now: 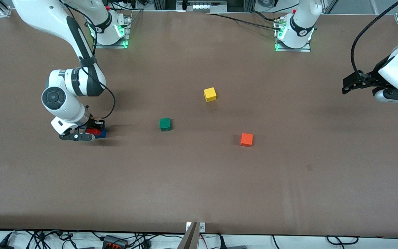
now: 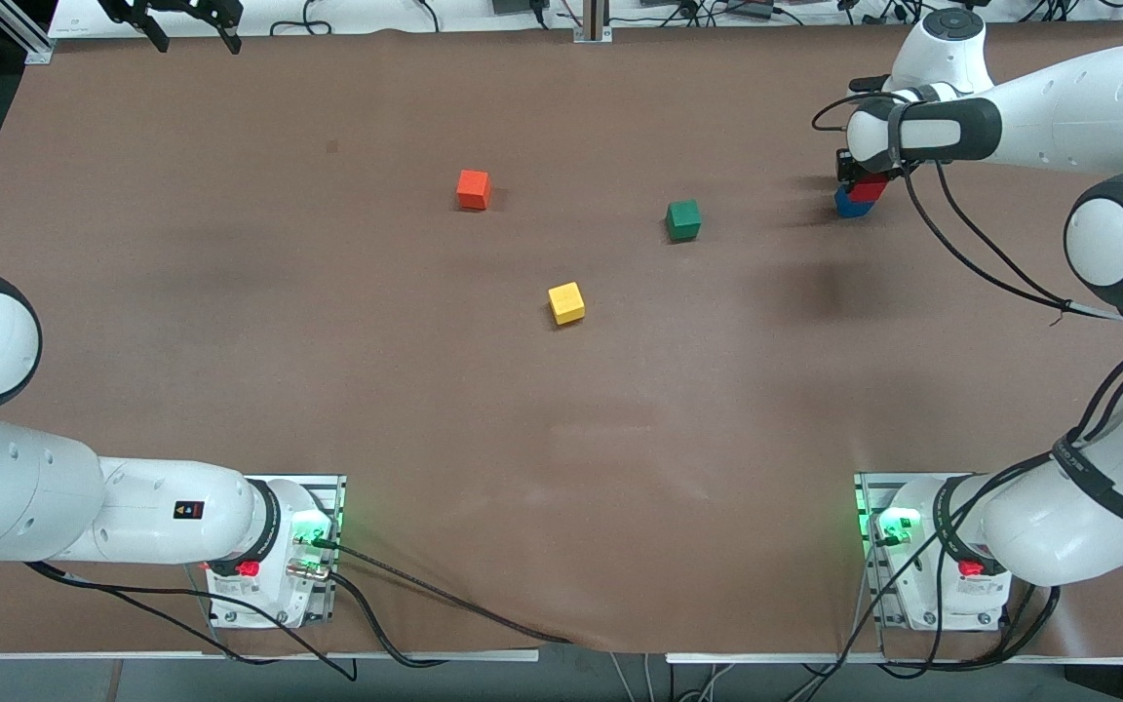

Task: Pass red block to right arm, stack on blue
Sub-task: 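Lower the red cube onto the blue cube while the left gripper retracts, then open the right gripper and lift it away from the stack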

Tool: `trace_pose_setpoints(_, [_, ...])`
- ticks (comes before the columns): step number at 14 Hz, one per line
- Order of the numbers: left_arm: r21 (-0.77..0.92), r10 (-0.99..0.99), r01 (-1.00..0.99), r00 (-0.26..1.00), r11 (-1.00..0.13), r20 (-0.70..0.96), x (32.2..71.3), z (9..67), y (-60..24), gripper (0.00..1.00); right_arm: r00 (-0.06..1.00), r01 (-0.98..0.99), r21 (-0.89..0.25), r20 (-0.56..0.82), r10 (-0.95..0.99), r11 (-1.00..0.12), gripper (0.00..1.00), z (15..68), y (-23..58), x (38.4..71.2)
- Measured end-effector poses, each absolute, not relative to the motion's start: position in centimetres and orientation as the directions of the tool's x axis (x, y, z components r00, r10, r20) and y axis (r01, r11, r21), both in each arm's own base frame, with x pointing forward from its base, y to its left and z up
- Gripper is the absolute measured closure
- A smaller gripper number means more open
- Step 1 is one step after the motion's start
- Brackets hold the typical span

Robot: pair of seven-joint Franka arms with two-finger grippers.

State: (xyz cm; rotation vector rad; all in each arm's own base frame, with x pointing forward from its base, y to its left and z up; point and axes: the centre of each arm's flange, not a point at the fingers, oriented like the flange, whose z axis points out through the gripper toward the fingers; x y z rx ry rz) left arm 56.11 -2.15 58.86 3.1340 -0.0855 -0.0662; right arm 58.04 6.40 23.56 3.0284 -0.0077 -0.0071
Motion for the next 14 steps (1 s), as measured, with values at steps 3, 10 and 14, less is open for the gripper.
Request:
trace_pose_setpoints(3, [0.007,-0.064,-0.064,0.997,-0.998,-0.051,56.0,58.8,-2.3,0.0,1.0,-0.016,0.104,0.005,-0.015,-0.994,0.21,24.0,6.5,58.3])
trace_pose_setpoints(10, [0.008,-0.071,-0.071,0.996,-0.997,-0.06,55.8,58.8,-2.6,0.0,0.998,-0.041,0.097,-0.038,-0.045,-0.994,0.0,29.4,5.8,59.5])
trace_pose_setpoints(14, [0.008,-0.071,-0.071,0.996,-0.997,-0.062,55.8,58.7,-2.7,0.0,0.997,-0.057,0.085,-0.041,-0.061,-0.995,0.0,37.8,5.7,61.8])
